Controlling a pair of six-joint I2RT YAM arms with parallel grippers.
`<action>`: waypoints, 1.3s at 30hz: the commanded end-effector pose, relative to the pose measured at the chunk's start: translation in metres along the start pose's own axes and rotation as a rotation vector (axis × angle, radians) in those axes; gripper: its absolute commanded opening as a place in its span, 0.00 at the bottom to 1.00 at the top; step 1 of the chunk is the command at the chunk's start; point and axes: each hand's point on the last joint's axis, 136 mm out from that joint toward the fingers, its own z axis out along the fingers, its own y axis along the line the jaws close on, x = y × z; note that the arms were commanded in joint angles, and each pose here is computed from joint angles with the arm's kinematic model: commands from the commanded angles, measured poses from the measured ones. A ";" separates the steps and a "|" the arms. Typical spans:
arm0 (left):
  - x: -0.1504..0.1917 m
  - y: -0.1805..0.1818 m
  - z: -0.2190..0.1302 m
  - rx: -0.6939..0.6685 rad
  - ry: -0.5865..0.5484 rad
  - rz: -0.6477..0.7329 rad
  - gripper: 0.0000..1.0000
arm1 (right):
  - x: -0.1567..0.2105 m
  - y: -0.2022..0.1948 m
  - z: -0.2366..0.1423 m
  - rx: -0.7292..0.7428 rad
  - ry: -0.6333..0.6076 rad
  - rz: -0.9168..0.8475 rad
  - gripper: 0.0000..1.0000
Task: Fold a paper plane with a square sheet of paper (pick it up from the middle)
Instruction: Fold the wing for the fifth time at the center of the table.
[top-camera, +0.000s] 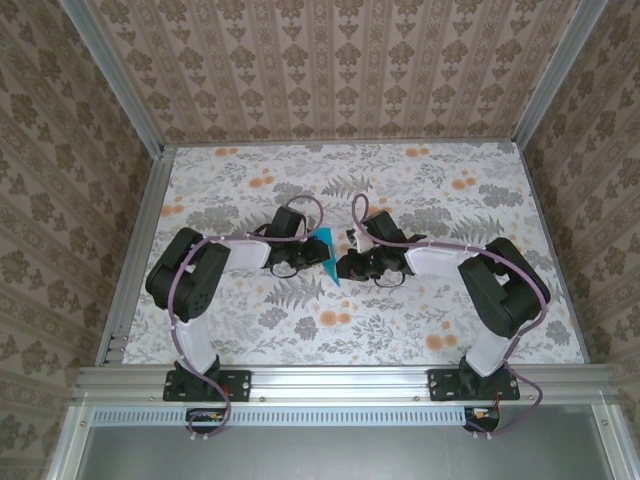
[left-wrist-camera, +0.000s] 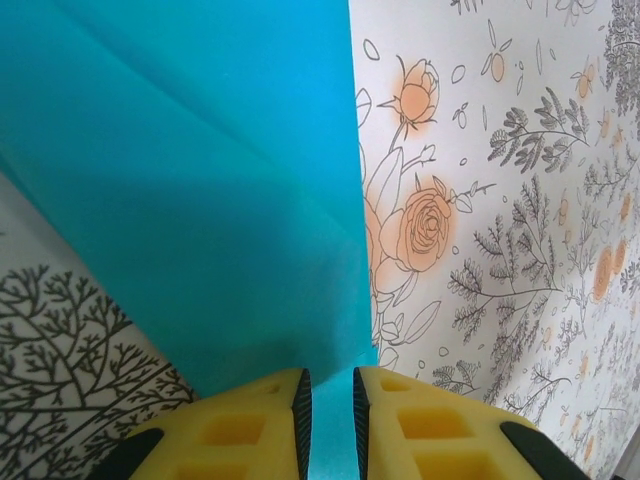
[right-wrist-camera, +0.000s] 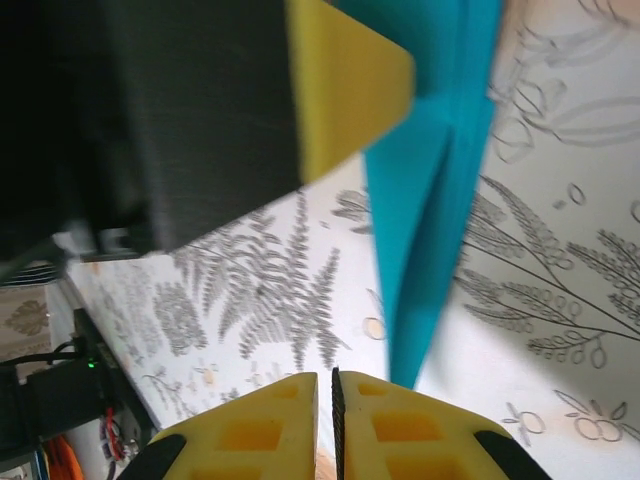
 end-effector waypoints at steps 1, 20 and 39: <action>0.010 0.028 0.007 -0.111 0.047 -0.037 0.21 | 0.002 0.006 0.001 -0.011 0.013 -0.003 0.13; 0.010 0.025 0.006 -0.116 0.060 -0.022 0.20 | 0.000 -0.017 0.036 0.034 0.087 0.062 0.09; 0.011 0.033 0.009 -0.161 0.081 -0.040 0.20 | 0.043 -0.050 0.034 0.128 0.199 0.133 0.08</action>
